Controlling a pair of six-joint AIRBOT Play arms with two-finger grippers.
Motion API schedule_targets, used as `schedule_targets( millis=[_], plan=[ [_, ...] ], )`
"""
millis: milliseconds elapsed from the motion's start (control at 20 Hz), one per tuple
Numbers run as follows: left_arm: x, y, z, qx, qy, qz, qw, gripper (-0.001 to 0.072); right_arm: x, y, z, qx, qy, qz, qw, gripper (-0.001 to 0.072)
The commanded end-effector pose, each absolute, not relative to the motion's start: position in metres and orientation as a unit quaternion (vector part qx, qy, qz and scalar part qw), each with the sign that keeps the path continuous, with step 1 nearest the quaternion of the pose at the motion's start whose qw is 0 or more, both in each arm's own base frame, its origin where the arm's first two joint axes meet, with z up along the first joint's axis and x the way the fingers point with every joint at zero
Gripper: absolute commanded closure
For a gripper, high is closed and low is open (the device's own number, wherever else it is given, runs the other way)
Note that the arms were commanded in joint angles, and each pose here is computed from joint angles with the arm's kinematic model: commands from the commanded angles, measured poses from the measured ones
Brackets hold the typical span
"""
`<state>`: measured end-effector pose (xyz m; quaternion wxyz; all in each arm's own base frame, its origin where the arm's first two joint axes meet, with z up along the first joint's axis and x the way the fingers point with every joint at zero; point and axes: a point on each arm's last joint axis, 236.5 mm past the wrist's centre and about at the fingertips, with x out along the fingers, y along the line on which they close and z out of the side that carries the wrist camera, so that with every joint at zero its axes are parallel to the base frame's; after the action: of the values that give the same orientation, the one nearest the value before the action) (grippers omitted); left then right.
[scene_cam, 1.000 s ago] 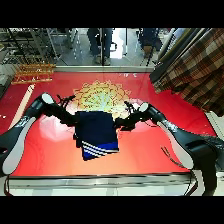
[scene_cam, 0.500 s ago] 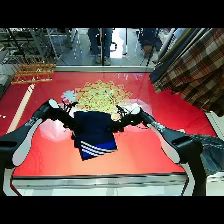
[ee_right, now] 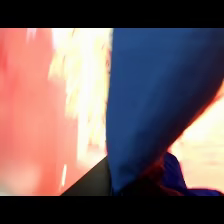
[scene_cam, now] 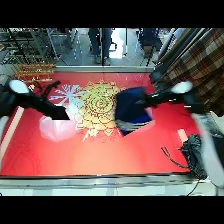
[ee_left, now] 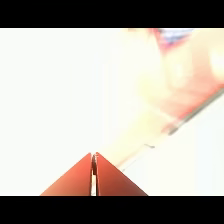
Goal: Fold the clothes and pants, and hang the long-sleeved shirts on hangers.
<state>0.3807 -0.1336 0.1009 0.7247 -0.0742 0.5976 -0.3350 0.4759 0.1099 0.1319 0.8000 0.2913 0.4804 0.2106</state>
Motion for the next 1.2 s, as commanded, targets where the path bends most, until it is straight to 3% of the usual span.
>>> schedule_targets(
  millis=[0,150,300,500,600,700,750,850,900,1150],
  plan=[
    [0.348,-0.125,0.155,-0.049,0.564,-0.342,0.75,0.0692,0.419,-0.025,0.213,0.324,0.398,0.084,0.854,0.0703],
    [0.339,-0.128,0.171,-0.037,0.546,-0.347,0.762,0.0692,0.339,-0.135,0.217,0.369,0.366,-0.052,0.853,0.0703],
    [0.34,-0.128,0.17,-0.029,0.541,-0.352,0.763,0.0692,0.245,-0.207,0.149,0.447,0.38,-0.183,0.789,0.0703],
    [0.344,-0.128,0.17,-0.023,0.534,-0.355,0.767,0.0693,0.124,-0.216,0.008,0.551,0.428,-0.315,0.644,0.0702],
    [0.35,-0.129,0.171,-0.026,0.525,-0.351,0.775,0.0692,0.088,-0.217,-0.047,0.542,0.445,-0.37,0.61,0.0701],
    [0.351,-0.129,0.172,-0.026,0.524,-0.35,0.776,0.0692,0.079,-0.23,-0.072,0.517,0.44,-0.399,0.616,0.0699],
    [0.351,-0.129,0.172,-0.026,0.524,-0.35,0.776,0.0692,0.082,-0.239,-0.073,0.509,0.433,-0.398,0.628,0.0667],
    [0.351,-0.129,0.172,-0.026,0.524,-0.35,0.776,0.0692,0.094,-0.258,-0.058,0.48,0.418,-0.385,0.668,0.022],
    [0.351,-0.129,0.172,-0.026,0.524,-0.351,0.776,0.0692,0.1,-0.269,-0.042,0.464,0.409,-0.379,0.688,0.0038],
    [0.35,-0.129,0.172,-0.026,0.524,-0.35,0.776,0.0692,0.129,-0.279,0.06,0.423,0.413,-0.319,0.741,0.0024]
  ],
)
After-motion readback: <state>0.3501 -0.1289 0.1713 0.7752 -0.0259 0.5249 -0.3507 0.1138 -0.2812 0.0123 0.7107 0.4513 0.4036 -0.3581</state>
